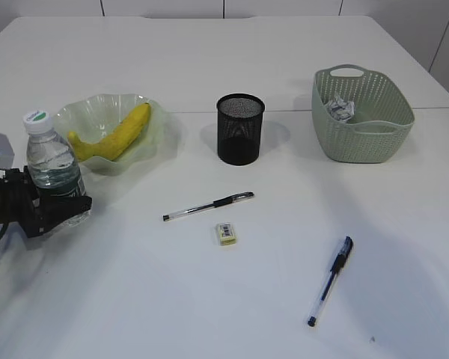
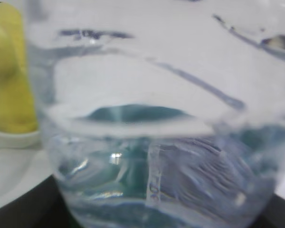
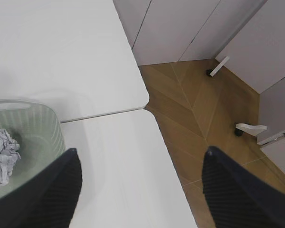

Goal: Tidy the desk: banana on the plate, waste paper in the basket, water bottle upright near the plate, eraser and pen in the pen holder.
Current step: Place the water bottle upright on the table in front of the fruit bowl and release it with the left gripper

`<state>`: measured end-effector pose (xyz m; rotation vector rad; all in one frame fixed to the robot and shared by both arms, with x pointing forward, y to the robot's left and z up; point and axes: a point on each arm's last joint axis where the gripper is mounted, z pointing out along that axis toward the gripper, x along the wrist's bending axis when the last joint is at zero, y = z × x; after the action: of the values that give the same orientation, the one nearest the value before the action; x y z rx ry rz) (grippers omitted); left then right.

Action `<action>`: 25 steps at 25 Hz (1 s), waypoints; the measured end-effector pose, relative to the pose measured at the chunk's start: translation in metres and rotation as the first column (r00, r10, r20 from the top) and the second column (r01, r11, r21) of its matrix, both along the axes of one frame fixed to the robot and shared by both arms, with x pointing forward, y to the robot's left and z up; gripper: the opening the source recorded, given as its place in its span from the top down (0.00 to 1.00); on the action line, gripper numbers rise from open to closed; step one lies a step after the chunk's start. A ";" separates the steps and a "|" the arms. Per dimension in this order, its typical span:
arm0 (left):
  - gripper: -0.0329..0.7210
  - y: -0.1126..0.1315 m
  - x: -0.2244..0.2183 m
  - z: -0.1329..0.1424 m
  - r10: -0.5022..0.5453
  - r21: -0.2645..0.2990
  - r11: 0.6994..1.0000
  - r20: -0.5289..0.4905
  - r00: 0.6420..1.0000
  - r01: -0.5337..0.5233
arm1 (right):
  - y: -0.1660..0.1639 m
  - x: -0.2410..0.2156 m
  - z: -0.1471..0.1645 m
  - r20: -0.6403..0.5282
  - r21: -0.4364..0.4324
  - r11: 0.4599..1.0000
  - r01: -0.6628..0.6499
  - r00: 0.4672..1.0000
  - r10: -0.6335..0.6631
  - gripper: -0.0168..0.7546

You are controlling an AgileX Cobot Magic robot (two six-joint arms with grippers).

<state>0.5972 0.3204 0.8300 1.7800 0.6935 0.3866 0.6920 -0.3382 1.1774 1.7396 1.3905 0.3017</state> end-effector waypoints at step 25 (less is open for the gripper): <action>0.26 -0.004 0.000 0.002 0.007 -0.030 1.000 -0.038 0.999 -0.009 | 0.000 0.000 0.000 0.001 -0.003 1.000 0.002 1.000 -0.002 0.22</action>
<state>0.5976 0.3166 0.8324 1.7608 0.7300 0.3468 0.6920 -0.3385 1.1775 1.7386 1.3877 0.2993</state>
